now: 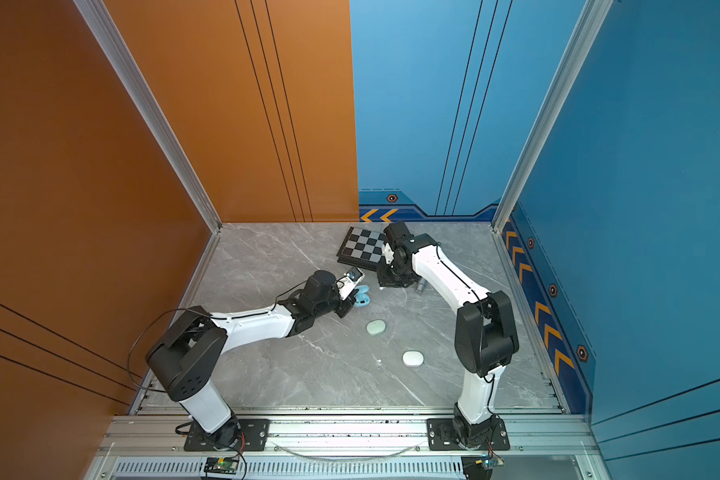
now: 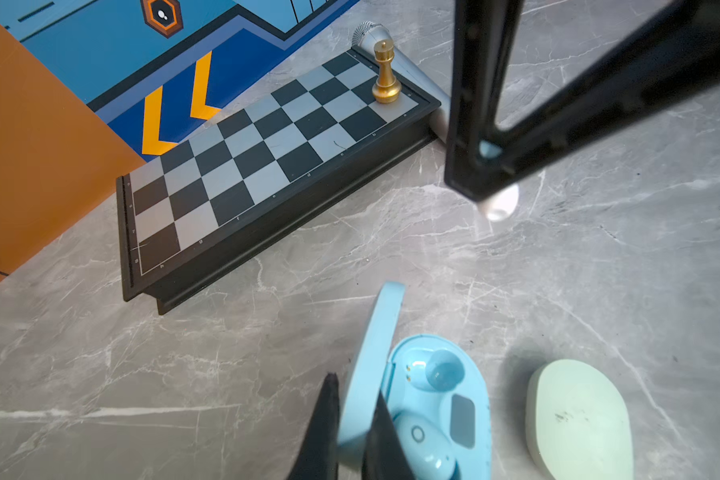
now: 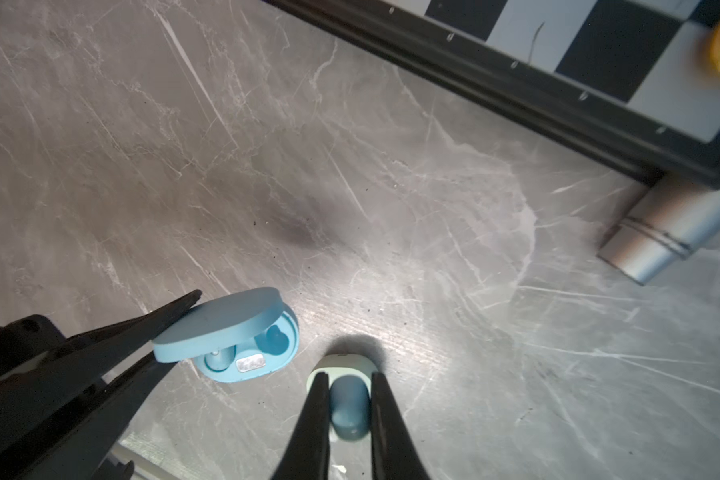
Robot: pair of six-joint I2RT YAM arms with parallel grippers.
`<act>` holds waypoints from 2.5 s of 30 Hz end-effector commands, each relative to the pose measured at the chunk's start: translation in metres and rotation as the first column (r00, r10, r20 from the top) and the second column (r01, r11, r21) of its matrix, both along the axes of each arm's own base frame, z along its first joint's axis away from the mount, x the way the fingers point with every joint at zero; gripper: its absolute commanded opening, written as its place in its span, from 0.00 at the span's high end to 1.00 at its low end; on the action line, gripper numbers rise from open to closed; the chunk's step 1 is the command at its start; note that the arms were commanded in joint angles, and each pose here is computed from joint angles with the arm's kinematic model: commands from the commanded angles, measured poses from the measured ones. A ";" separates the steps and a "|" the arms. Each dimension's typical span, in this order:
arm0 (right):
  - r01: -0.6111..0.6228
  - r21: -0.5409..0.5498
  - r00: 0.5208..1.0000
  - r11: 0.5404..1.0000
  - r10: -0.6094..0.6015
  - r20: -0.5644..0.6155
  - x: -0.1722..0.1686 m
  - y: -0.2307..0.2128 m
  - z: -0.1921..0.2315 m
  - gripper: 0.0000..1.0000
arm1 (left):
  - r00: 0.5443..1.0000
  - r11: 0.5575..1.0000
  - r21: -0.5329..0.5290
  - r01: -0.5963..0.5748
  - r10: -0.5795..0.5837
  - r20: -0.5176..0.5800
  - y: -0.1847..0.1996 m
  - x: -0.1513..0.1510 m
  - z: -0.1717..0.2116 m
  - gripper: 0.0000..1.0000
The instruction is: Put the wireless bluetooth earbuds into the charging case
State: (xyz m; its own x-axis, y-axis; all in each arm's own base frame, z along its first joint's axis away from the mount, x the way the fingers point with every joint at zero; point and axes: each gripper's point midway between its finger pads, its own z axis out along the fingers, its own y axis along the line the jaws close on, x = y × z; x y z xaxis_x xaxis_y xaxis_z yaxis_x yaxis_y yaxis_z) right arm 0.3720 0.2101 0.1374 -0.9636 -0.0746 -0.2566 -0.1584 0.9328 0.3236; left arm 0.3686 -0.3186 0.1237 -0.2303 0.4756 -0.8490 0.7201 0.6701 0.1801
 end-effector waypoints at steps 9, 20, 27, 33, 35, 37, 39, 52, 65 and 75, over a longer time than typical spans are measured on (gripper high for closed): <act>0.094 0.182 0.992 0.979 -0.076 -0.100 -0.007 0.039 -0.009 0.90 | 0.999 0.999 -0.041 0.018 -0.017 0.032 -0.016 0.002 0.017 1.00; 0.096 0.146 0.990 0.985 -0.079 -0.118 -0.012 0.036 -0.024 0.90 | 0.999 0.998 -0.055 0.018 -0.016 0.040 -0.019 0.004 0.023 1.00; 0.098 0.126 0.990 0.987 -0.084 -0.115 -0.010 0.032 -0.029 0.90 | 0.999 0.998 -0.056 0.021 -0.018 0.042 -0.019 0.003 0.025 1.00; 0.105 0.111 0.988 0.988 -0.091 -0.126 -0.010 0.028 -0.036 0.89 | 0.999 0.998 -0.057 0.023 -0.020 0.046 -0.019 0.003 0.026 1.00; 0.106 0.108 0.988 0.988 -0.092 -0.127 -0.010 0.028 -0.037 0.89 | 0.999 0.998 -0.058 0.023 -0.021 0.045 -0.019 0.003 0.026 1.00; 0.106 0.105 0.988 0.989 -0.092 -0.127 -0.010 0.027 -0.038 0.89 | 0.999 0.998 -0.057 0.022 -0.019 0.045 -0.018 0.003 0.026 1.00; 0.102 0.105 0.988 0.989 -0.089 -0.129 -0.011 0.027 -0.039 0.89 | 0.999 0.998 -0.056 0.023 -0.020 0.044 -0.019 0.003 0.026 1.00; 0.087 0.135 0.992 0.987 -0.074 -0.098 -0.009 0.036 -0.025 0.72 | 0.999 0.998 -0.055 0.024 -0.022 0.042 -0.020 0.004 0.024 1.00; 0.081 0.185 0.996 0.980 -0.072 -0.051 -0.004 0.044 -0.001 0.69 | 0.999 0.998 -0.053 0.027 -0.025 0.035 -0.020 0.003 0.021 1.00; 0.082 0.188 0.997 0.979 -0.080 -0.015 -0.002 0.042 0.012 0.69 | 0.999 0.998 -0.053 0.026 -0.024 0.035 -0.020 0.003 0.021 1.00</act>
